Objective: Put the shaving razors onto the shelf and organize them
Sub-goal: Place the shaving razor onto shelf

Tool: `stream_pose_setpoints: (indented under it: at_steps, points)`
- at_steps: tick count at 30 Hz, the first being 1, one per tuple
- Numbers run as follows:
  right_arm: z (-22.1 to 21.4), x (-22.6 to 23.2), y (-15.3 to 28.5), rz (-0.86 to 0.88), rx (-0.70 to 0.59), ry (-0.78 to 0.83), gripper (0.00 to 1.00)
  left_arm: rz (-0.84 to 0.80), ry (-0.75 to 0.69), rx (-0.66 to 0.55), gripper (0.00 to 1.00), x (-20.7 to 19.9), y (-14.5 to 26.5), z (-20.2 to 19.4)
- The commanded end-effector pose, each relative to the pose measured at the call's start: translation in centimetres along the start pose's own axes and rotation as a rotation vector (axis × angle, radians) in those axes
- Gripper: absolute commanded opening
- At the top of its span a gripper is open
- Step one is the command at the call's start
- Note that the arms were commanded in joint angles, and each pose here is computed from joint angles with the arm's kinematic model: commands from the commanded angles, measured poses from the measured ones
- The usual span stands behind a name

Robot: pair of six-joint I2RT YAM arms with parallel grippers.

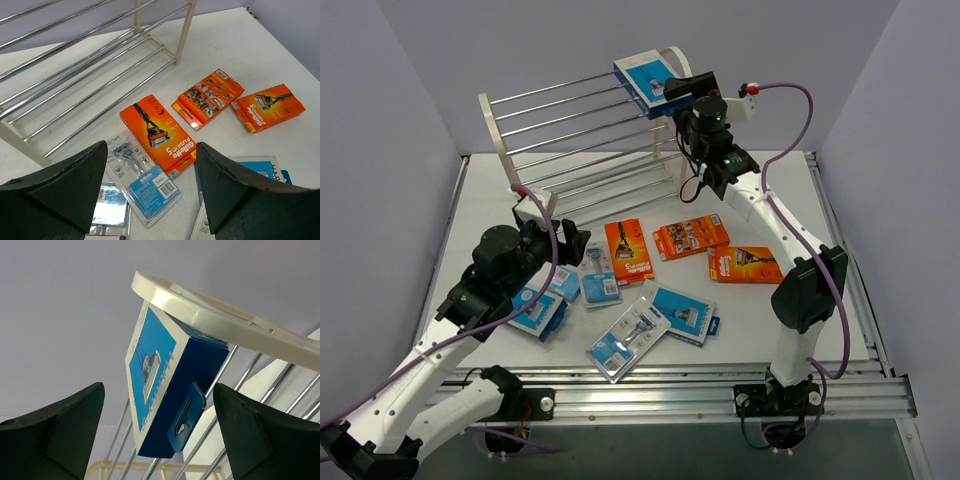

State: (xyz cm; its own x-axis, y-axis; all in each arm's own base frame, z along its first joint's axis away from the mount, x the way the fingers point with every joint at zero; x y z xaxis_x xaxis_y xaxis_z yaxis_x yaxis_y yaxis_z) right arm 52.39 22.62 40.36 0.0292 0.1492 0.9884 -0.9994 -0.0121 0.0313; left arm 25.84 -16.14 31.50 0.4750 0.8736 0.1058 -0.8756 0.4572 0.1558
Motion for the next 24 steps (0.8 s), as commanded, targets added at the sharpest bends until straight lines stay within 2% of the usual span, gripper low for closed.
stream_pose_setpoints:
  at_steps: [1, 14, 24]
  points:
    - [1.8, 2.8, 1.9, 0.059, 0.01, -0.025, 0.84, -0.012, -0.01, -0.056, 0.8, 0.0, 0.5, 2.4]
    - [2.3, 2.7, 3.2, 0.044, 0.094, -0.012, 0.8, 0.003, -0.013, -0.048, 0.8, 0.2, 0.4, 2.3]
    - [0.8, 2.4, 2.6, 0.051, 0.173, -0.018, 0.77, 0.005, -0.017, -0.043, 0.8, 0.3, 0.3, 2.1]
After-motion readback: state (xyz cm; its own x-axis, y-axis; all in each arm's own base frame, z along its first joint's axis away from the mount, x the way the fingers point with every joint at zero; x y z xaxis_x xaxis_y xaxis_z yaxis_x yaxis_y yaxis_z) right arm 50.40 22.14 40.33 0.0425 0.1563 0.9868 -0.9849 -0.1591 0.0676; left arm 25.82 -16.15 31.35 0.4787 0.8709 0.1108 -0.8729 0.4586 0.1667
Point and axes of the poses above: each gripper's point midway between its finger pads, its own y axis back along the fingers, its own x axis along the line the jaws close on, z = x × y, the point moved 2 cm from there along y, back along the fingers, and after that the axes turned 15 degrees about -y, right-handed, at the moved point
